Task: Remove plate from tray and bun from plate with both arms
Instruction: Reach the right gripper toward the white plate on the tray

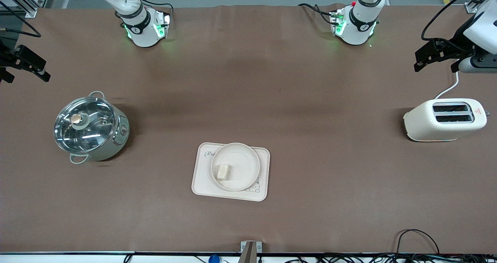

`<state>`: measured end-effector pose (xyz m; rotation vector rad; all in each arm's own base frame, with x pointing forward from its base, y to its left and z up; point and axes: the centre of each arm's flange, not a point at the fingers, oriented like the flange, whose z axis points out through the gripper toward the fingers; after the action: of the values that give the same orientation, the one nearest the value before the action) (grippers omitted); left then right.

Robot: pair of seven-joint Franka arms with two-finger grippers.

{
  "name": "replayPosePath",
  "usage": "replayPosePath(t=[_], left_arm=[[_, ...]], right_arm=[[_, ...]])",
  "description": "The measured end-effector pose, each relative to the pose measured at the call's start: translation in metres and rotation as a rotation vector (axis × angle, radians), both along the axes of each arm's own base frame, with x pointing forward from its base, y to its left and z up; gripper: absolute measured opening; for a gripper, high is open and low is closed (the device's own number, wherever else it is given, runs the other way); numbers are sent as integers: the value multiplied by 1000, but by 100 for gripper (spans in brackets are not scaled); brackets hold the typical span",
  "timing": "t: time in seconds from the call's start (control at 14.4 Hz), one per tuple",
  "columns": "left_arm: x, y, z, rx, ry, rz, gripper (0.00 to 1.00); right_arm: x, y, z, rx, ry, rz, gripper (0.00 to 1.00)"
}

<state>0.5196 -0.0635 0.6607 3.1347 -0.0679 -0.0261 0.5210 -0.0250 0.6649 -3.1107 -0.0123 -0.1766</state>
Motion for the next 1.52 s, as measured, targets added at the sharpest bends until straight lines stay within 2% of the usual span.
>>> replayPosePath(t=[0.55,0.69,0.83,1.04,1.18,1.32,1.46,1.52], left_arm=[[5,1,-8,-1,15,2,100],[8,2,-11,-2,21,2,100],[8,2,-12,-2,22,3,100],[11,2,-15,-3,26,3,100],[12,2,-15,-4,22,3,100],[14,3,-15,-6,14,4,100],[15,4,-14,-6,9,7,100],[16,8,-14,-7,9,14,100]], right_arm=[[1,0,-2,0,5,0,100],[10,1,-18,2,34,1,100],[25,8,-43,41,75,8,100],[57,53,-105,136,161,66,100],[86,106,-160,182,173,114,100],[109,158,-232,284,211,117,100],[125,206,-313,376,215,79,100],[129,231,-352,382,198,70,100]])
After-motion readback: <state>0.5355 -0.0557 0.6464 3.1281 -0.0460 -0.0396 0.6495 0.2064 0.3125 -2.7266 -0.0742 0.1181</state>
